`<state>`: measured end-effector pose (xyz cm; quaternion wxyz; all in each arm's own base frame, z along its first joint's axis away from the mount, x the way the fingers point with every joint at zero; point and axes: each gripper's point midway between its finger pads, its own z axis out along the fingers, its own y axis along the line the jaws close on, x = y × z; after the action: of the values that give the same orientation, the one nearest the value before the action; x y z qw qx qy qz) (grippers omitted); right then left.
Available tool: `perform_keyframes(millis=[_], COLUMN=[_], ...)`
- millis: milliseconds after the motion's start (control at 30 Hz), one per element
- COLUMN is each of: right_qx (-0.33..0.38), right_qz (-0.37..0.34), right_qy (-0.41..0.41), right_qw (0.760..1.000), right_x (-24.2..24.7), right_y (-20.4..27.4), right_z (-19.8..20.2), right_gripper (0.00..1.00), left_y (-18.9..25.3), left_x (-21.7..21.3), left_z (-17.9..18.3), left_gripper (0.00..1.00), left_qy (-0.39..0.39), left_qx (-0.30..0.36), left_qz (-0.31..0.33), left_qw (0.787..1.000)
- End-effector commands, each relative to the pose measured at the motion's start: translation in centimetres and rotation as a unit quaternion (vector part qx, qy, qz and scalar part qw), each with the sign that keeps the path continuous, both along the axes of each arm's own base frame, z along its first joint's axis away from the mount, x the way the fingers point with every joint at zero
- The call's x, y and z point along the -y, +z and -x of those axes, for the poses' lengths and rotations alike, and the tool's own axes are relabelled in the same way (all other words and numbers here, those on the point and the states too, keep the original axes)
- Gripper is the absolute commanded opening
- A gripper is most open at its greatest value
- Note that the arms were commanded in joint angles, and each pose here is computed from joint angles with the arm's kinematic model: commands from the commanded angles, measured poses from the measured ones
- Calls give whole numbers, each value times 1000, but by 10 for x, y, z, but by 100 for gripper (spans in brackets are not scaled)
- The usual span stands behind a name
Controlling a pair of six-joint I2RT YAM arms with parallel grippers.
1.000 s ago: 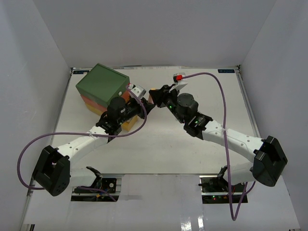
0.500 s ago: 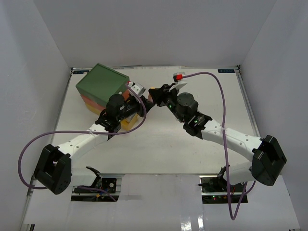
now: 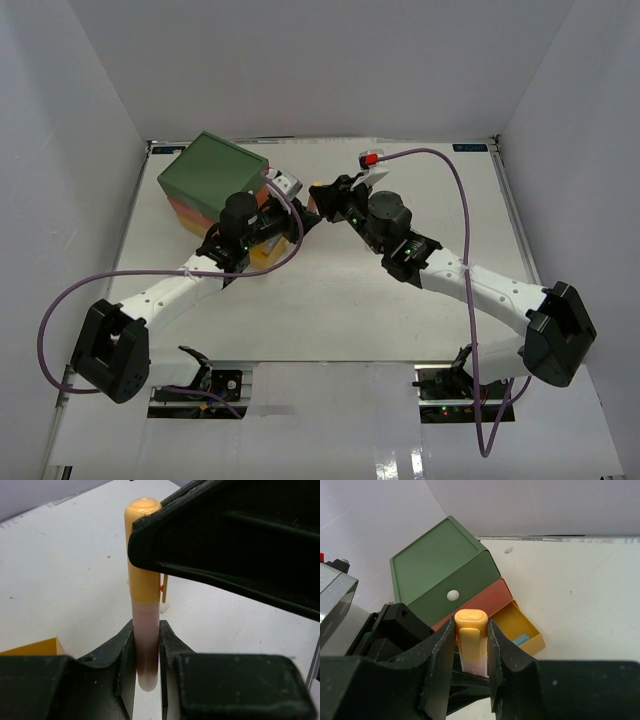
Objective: Sort the stationery into containers
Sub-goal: Close the pen cap on the pen.
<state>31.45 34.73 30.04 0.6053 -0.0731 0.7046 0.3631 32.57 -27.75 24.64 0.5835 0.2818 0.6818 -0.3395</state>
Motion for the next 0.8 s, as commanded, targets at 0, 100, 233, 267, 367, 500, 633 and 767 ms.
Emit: perform_keyframes(millis=[0,100,233,267,367,500,633,767], right_qx=[-218,-200,-186,-182,-177,-168,-151,-134], right_qz=[224,217,209,205,199,194,183,176], right_qy=[140,121,102,101,95,79,66,54], right_qw=[940,948,955,956,959,963,969,974], right_x=[5,5,5,3,3,5,5,4], right_y=[-173,-159,-146,-141,-134,-125,-107,-89], right_z=[98,88,78,76,74,68,61,53], right_gripper=[8,8,10,11,13,19,28,39], left_y=[182,147,112,105,89,76,64,56], left_x=[-21,-21,-24,-27,-30,-29,-24,-21], left_z=[21,31,43,46,51,54,56,56], left_gripper=[0,0,0,0,0,0,0,0], left_qy=[8,-4,-11,-8,-5,-8,-16,-16], left_qx=[243,201,157,151,134,108,74,46], left_qz=[142,121,102,101,97,101,109,110], left_qw=[959,972,982,983,986,989,991,993])
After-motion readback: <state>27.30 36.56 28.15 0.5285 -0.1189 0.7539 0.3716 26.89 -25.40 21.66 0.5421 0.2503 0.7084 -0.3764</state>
